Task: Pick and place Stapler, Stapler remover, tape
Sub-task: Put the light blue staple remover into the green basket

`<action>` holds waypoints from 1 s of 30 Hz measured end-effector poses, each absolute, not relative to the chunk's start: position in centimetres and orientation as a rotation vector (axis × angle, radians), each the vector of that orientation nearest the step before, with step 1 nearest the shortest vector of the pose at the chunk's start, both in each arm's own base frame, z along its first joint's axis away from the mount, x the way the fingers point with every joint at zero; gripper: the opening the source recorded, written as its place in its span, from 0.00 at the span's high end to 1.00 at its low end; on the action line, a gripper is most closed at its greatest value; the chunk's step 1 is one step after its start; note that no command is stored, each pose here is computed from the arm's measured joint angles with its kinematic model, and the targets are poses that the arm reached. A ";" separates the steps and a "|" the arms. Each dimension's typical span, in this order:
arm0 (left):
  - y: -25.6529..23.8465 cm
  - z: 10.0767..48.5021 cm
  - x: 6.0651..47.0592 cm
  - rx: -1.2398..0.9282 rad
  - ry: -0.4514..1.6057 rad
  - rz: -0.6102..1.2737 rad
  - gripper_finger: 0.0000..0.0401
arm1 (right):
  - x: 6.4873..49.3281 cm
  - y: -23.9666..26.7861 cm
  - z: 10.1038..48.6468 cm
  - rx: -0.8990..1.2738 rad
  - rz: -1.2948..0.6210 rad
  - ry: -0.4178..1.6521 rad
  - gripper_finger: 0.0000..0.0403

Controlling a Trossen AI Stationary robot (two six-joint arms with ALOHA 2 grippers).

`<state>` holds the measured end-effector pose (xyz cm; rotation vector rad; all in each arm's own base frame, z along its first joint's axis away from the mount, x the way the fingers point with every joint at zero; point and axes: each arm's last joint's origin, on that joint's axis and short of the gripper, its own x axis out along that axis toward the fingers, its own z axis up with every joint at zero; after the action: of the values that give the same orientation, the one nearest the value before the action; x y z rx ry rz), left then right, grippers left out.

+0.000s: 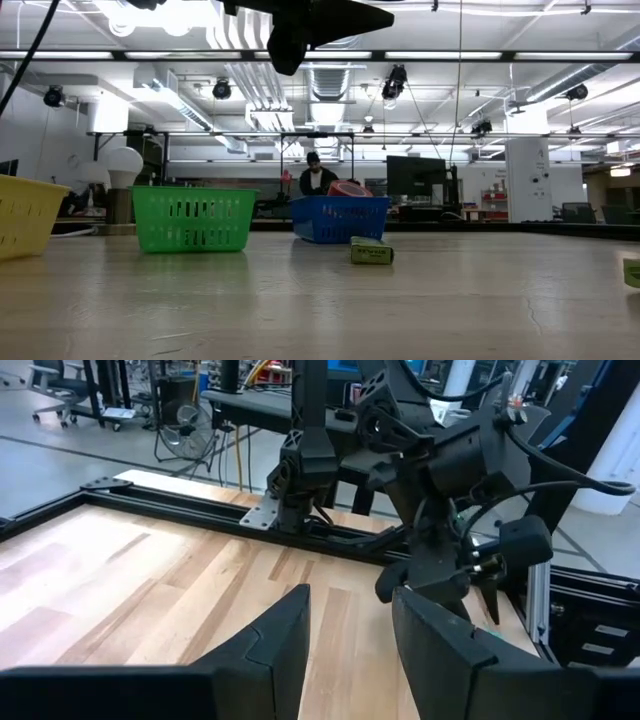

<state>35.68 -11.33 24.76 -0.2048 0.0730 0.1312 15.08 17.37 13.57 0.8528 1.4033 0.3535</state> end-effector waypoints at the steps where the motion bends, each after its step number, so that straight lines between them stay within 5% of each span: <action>1: -11.3 24.8 35.7 -0.205 0.073 0.131 0.63 | 15.1 17.5 13.5 0.848 0.359 1.410 0.65; 10: -11.3 24.8 35.7 -0.204 0.074 0.132 0.63 | 15.6 18.5 13.5 0.786 0.416 1.414 0.69; 30: -11.3 24.5 35.7 -0.215 0.090 0.135 0.63 | 16.3 18.0 13.4 0.729 0.454 1.370 0.97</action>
<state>35.67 -11.32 24.47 -0.2145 0.0905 0.1351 16.32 18.00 13.45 0.7289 1.3701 0.4536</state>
